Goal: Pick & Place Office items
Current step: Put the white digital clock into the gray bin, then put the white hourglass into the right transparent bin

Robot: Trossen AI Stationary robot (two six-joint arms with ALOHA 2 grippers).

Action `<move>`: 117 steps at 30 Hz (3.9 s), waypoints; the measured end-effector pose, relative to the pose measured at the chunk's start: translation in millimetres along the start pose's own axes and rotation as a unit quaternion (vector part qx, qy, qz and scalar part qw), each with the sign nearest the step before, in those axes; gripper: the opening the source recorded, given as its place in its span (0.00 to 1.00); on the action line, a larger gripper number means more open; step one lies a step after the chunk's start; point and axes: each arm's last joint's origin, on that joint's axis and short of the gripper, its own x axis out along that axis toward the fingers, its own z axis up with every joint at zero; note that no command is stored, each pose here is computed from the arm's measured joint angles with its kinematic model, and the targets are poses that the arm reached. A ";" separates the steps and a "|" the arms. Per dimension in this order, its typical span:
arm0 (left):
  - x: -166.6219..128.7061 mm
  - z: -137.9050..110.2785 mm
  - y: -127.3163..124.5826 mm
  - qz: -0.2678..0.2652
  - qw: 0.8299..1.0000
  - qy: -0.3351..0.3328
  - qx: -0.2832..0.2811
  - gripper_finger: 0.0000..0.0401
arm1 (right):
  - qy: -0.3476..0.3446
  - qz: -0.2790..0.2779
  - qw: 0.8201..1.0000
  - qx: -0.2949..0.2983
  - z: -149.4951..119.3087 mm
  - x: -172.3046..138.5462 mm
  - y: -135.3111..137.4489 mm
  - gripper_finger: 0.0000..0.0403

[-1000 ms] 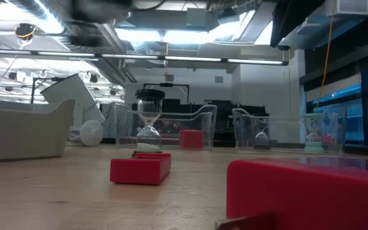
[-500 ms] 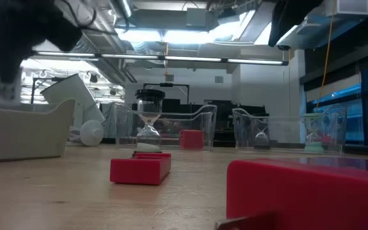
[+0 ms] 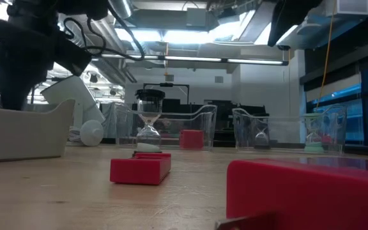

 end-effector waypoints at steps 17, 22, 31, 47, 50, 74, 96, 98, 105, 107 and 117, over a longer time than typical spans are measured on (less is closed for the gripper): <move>-27.0 -1.0 0.9 0.032 0.999 0.010 0.037 0.51 | 0.031 0.071 0.997 0.002 -1.8 -0.3 4.1 0.78; -59.1 -1.1 -1.4 0.023 0.998 -0.043 0.026 0.48 | 0.034 0.070 0.996 0.033 -1.9 -0.3 4.1 0.78; -102.6 -5.3 -13.3 0.019 0.980 -0.196 0.043 0.46 | -0.073 0.102 0.991 0.047 18.9 -2.1 11.3 0.78; -111.6 -24.0 -22.0 0.041 0.962 -0.259 0.076 0.48 | -0.121 0.111 0.984 -0.073 58.6 97.8 51.7 0.78; -111.0 -25.3 -19.5 0.052 0.964 -0.252 0.073 0.47 | -0.131 0.172 0.970 -0.110 63.0 113.3 59.6 0.78; -109.3 -33.0 -8.2 0.104 0.969 -0.217 0.055 0.46 | -0.183 0.202 0.959 -0.081 80.0 195.9 56.0 0.93; -109.1 -34.1 -8.4 0.104 0.970 -0.215 0.054 0.46 | -0.169 0.166 0.970 -0.057 76.5 210.6 54.3 0.92; -109.1 -34.1 -8.4 0.104 0.969 -0.215 0.054 0.46 | -0.167 0.159 0.972 -0.054 75.9 211.6 54.0 0.90; -109.1 -34.1 -8.4 0.104 0.969 -0.215 0.055 0.46 | -0.165 0.153 0.973 -0.039 76.1 211.7 53.5 0.76; -109.1 -34.1 -8.4 0.104 0.969 -0.215 0.055 0.46 | -0.164 0.154 0.974 -0.033 76.0 211.7 53.6 0.69; -109.1 -34.2 -8.3 0.105 0.969 -0.215 0.055 0.46 | -0.161 0.158 0.974 -0.014 76.0 211.7 53.5 0.53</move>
